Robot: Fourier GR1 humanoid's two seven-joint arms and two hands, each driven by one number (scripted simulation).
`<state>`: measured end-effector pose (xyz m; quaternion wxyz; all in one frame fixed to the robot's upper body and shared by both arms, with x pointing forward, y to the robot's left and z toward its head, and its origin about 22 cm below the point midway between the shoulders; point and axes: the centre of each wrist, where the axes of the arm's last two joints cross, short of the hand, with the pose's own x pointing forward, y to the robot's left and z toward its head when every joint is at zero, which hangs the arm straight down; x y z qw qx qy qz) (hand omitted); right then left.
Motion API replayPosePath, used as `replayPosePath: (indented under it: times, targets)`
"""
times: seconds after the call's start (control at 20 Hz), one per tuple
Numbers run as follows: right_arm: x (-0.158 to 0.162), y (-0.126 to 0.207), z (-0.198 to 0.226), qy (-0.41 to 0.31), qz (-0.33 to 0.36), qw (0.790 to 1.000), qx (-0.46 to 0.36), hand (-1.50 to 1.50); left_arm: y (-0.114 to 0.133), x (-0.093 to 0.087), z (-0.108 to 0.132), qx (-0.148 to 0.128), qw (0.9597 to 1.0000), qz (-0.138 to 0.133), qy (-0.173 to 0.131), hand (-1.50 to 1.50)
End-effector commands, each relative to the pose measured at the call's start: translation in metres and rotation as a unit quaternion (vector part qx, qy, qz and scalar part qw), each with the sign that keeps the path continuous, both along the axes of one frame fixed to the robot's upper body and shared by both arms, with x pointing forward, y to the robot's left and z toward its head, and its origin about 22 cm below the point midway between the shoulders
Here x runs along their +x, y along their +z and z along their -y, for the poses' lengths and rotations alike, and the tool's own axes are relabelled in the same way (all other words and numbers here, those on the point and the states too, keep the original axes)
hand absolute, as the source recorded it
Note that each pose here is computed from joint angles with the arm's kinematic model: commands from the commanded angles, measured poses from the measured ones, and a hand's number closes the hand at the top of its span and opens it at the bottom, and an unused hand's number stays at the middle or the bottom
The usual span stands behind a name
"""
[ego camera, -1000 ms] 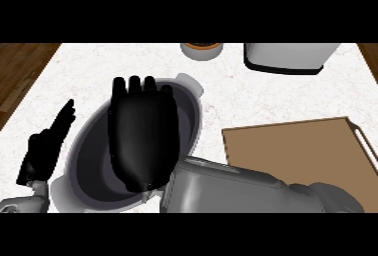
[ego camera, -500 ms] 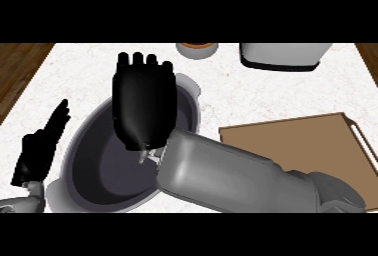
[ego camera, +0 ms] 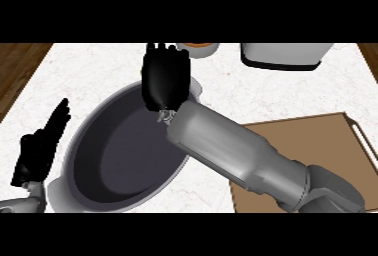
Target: Pick the lemon from the tray and place it in the pot
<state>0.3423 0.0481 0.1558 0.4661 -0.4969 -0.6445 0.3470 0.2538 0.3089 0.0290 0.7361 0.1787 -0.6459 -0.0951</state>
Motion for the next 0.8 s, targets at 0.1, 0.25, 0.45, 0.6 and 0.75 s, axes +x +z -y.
replayPosePath:
  times: [0.1, 0.25, 0.45, 0.6, 0.75]
  targets:
    - [0.029, 0.002, 0.009, -0.043, -0.028, 0.995, 0.081, 1.5, -0.004, 0.003, 0.003, 0.003, 0.9999, 0.009, -0.013, 0.0]
    - [0.036, -0.034, 0.027, -0.056, -0.046, 0.992, 0.104, -1.5, -0.006, 0.003, 0.006, -0.001, 0.9999, 0.001, -0.013, 0.0]
    - [0.042, -0.029, 0.029, -0.035, -0.055, 0.985, 0.16, -1.5, -0.004, 0.001, -0.006, 0.001, 0.9999, 0.013, -0.009, 0.0]
    - [0.04, -0.029, 0.025, -0.015, -0.056, 0.984, 0.169, -1.5, -0.001, 0.009, 0.006, -0.001, 0.9999, 0.002, -0.015, 0.0]
    - [0.046, -0.027, 0.027, -0.012, -0.021, 0.982, 0.187, -1.5, -0.004, 0.009, 0.007, 0.005, 0.9998, 0.005, -0.02, 0.0]
